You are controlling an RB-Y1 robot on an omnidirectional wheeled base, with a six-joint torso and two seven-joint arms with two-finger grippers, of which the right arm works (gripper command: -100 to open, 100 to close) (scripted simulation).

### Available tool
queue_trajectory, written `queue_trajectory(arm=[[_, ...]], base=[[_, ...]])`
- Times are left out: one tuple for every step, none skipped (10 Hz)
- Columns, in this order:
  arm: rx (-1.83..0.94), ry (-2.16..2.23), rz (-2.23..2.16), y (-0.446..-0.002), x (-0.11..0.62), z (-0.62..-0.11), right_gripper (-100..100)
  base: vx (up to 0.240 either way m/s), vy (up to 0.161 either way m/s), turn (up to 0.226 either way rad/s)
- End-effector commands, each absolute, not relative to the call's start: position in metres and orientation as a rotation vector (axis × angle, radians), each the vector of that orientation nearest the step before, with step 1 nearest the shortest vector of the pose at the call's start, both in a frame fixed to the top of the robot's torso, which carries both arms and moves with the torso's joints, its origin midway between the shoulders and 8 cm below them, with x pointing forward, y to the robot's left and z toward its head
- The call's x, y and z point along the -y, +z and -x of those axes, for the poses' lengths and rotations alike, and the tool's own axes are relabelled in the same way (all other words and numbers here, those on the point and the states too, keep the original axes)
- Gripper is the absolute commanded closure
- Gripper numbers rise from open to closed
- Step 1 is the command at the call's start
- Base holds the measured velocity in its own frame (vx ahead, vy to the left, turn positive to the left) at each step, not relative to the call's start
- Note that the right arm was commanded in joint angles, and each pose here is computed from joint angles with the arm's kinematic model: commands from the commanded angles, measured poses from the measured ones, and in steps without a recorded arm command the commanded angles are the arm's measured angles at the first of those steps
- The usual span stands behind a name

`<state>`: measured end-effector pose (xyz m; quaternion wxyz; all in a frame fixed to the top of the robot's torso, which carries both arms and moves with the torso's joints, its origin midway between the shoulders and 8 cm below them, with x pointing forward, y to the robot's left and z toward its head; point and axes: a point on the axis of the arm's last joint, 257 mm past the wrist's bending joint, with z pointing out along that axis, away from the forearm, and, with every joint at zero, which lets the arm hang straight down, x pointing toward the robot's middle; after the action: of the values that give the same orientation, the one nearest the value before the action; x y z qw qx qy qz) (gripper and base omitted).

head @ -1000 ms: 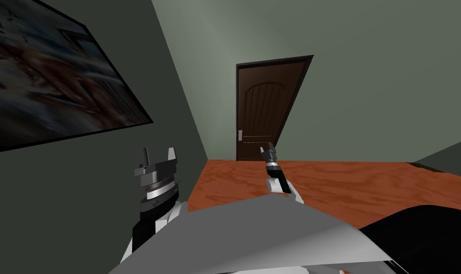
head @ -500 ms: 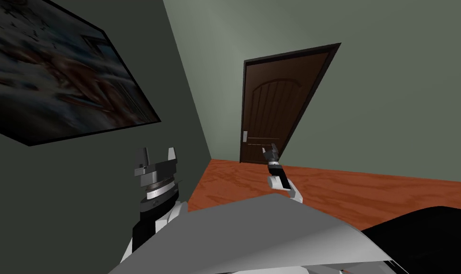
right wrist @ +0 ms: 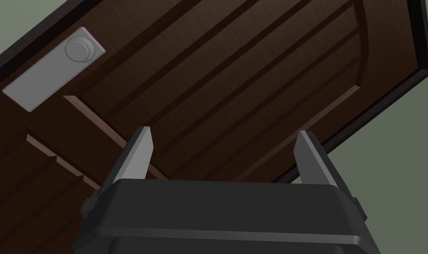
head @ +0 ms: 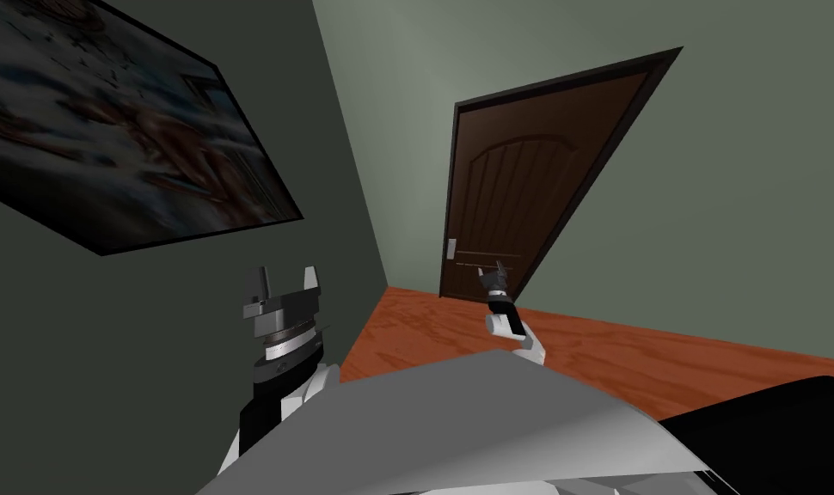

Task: Pull the door open

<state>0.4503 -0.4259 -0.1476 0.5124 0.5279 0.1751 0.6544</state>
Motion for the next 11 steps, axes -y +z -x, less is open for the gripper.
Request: queue_trajectory(arm=[[-0.379,1.584,-1.311,-0.158,0.440,-0.454,-100],[-0.340,1.598,-1.336,-0.161,0.450,-0.456,-100],[-0.300,1.610,-1.364,-0.166,0.460,-0.458,-100],[-0.302,1.604,-1.375,-0.171,0.461,-0.458,-100],[-0.260,1.614,-1.404,-0.177,0.472,-0.460,-100],[-0.216,1.626,-1.429,-0.182,0.482,-0.462,-100],[-0.217,1.623,-1.434,-0.184,0.482,-0.462,-100],[-0.172,1.633,-1.462,-0.190,0.492,-0.463,-100],[-0.125,1.647,-1.482,-0.193,0.501,-0.464,-100],[-0.125,1.642,-1.489,-0.197,0.501,-0.464,-100],[-0.077,1.652,-1.515,-0.203,0.511,-0.465,-100]], base=[[0.057,-0.018,0.089],[0.070,-0.029,0.194],[0.072,-0.052,0.237],[0.056,-0.037,0.076],[0.055,-0.026,0.107],[0.075,-0.031,0.197],[0.053,-0.030,0.090],[0.049,-0.030,0.125],[0.067,-0.040,0.227],[0.048,-0.042,0.060],[0.041,-0.032,0.081]])
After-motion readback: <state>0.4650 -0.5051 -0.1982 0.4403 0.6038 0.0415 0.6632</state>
